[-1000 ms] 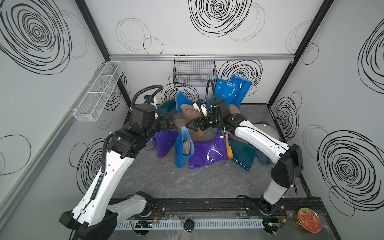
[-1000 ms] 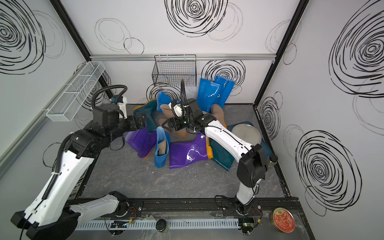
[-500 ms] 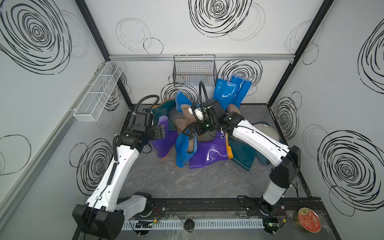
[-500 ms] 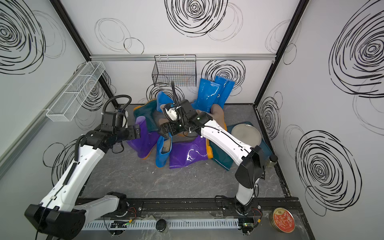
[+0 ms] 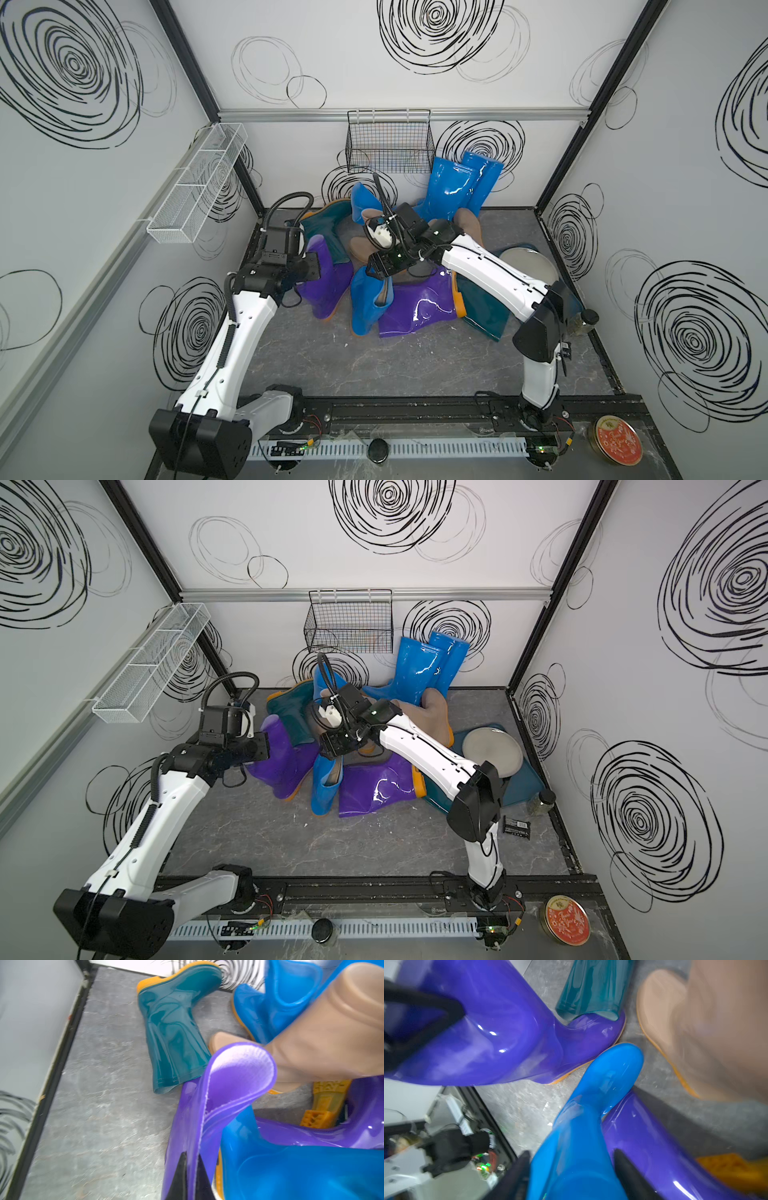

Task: Match and arrange rain boots in pairs
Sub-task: Adjust the rain boot at the center of the board.

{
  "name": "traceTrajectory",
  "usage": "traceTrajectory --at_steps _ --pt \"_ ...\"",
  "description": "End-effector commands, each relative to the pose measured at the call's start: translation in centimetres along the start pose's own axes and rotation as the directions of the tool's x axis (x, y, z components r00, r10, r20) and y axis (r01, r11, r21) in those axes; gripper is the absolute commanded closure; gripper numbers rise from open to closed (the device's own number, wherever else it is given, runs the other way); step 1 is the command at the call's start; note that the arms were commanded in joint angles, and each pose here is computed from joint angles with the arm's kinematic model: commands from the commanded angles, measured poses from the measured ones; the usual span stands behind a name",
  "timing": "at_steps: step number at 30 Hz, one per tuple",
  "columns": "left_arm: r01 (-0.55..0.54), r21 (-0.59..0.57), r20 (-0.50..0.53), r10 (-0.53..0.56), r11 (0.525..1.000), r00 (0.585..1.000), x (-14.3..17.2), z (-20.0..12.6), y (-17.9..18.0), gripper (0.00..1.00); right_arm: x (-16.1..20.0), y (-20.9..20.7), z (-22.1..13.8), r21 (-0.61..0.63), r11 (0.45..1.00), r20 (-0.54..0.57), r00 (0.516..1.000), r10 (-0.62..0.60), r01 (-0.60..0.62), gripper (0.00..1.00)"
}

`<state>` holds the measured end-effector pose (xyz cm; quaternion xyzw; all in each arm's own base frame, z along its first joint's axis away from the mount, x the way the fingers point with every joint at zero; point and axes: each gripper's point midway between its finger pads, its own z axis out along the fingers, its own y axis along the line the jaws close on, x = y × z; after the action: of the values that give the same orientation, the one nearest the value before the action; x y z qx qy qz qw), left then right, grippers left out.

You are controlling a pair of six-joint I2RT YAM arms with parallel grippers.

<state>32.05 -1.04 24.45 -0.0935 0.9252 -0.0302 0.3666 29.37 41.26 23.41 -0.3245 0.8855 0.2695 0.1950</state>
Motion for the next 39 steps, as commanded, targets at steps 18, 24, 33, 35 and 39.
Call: traceTrajectory --at_steps 18,24,33,35,39 --pt "0.064 -0.047 0.288 -0.048 0.997 0.956 -6.1 -2.5 3.4 0.35 0.2 2.2 -0.4 -0.060 0.993 -0.113 0.987 -0.112 0.106 0.90" --pt "0.076 -0.002 0.297 -0.072 0.997 0.952 -6.0 -3.3 2.7 0.24 1.0 0.3 0.9 -0.028 0.997 -0.163 0.984 -0.078 0.074 0.86" --pt "0.050 0.059 0.332 -0.067 0.997 0.941 -6.7 -5.6 0.5 0.17 -1.2 1.2 0.6 -0.051 0.997 -0.071 0.995 -0.067 0.063 0.68" --pt "0.029 0.061 0.328 -0.048 0.998 0.943 -6.6 -5.9 -0.2 0.17 -1.7 1.1 0.5 -0.049 0.997 -0.054 0.997 -0.057 0.054 0.57" --pt "-0.011 0.072 0.317 -0.012 0.997 0.948 -6.4 -6.8 -1.9 0.14 -3.9 2.8 -1.1 -0.099 0.992 0.051 0.996 -0.074 0.078 0.33"
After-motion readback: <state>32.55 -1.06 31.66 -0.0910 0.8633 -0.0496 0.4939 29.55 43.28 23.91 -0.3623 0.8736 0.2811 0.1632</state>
